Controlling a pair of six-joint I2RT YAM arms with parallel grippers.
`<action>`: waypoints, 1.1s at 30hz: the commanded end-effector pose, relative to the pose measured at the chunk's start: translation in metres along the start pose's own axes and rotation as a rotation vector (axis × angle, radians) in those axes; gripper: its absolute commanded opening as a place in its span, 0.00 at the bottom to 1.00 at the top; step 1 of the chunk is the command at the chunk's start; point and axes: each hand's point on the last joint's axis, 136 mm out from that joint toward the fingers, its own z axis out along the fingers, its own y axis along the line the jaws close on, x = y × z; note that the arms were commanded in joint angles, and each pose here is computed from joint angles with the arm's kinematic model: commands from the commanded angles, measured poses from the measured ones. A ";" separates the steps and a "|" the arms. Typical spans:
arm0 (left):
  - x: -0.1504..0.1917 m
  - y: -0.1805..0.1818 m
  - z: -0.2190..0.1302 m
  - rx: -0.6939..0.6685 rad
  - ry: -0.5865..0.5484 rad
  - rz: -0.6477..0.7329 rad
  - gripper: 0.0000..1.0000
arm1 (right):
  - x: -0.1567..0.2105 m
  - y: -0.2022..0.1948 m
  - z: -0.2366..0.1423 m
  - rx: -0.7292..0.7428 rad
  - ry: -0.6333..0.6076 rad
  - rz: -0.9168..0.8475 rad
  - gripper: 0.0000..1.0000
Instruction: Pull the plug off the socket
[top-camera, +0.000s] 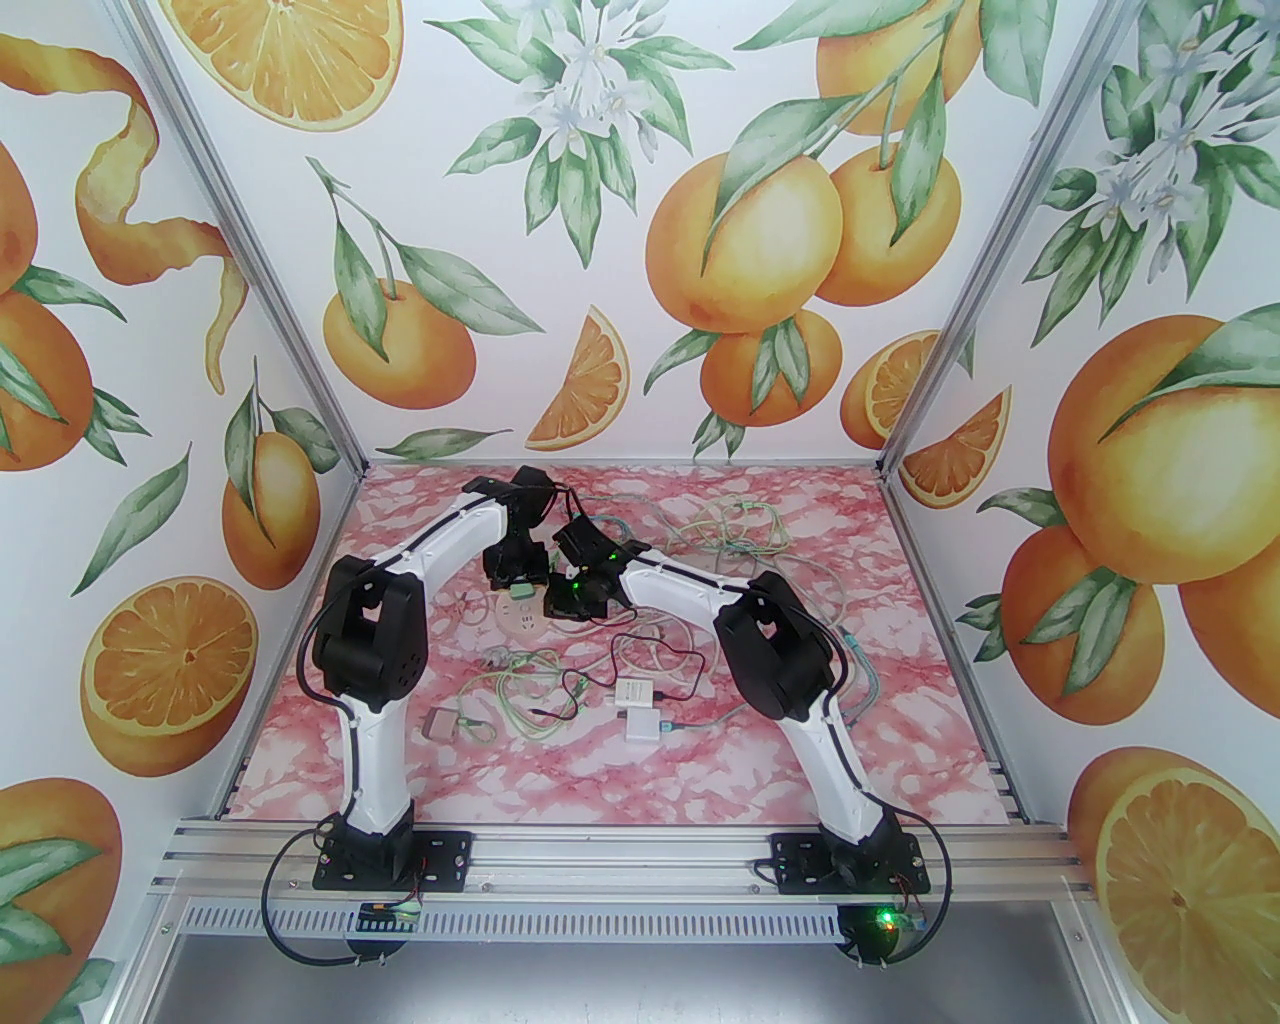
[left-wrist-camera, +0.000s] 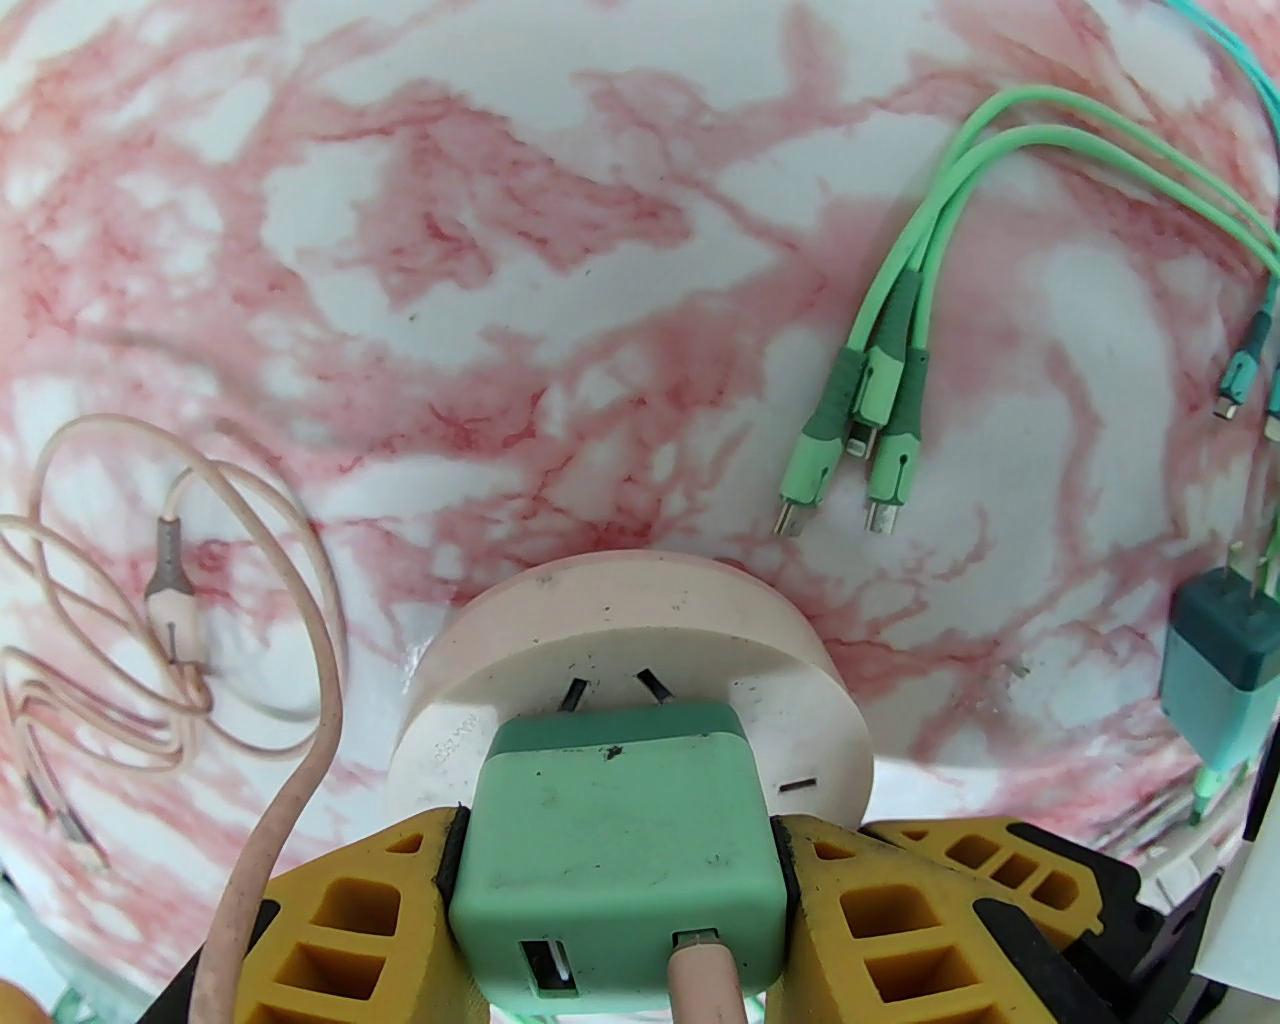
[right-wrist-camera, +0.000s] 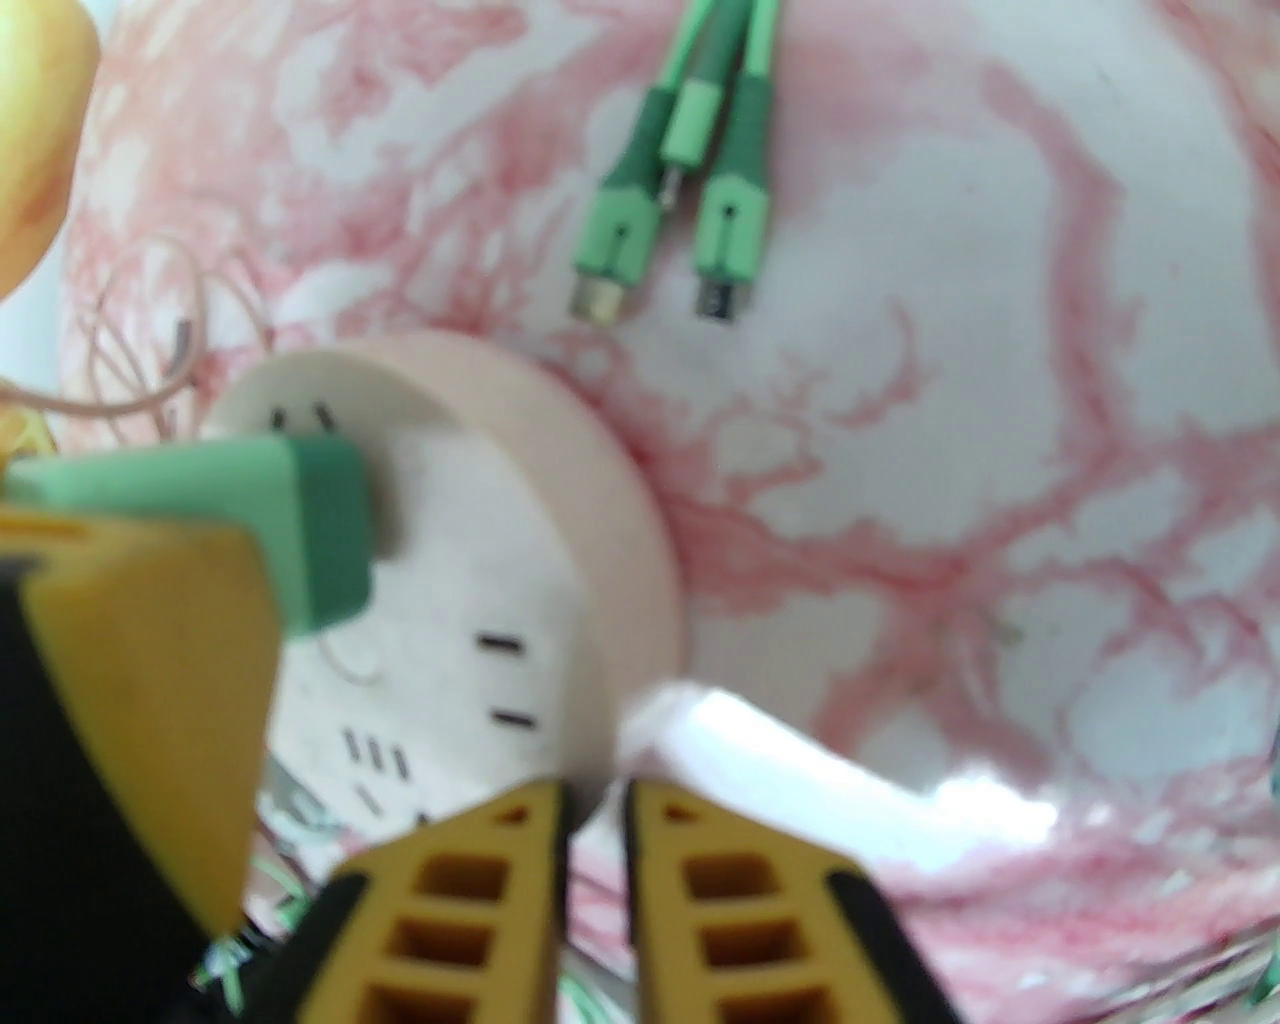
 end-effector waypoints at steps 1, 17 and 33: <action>-0.009 0.005 -0.015 0.031 -0.071 -0.094 0.09 | 0.010 -0.025 0.007 0.081 0.008 0.015 0.21; -0.007 -0.010 -0.010 0.100 -0.032 -0.115 0.08 | -0.006 0.021 0.014 -0.241 -0.112 0.214 0.52; -0.001 -0.011 -0.022 0.080 -0.038 -0.067 0.08 | 0.053 -0.056 0.058 0.166 0.109 0.262 0.28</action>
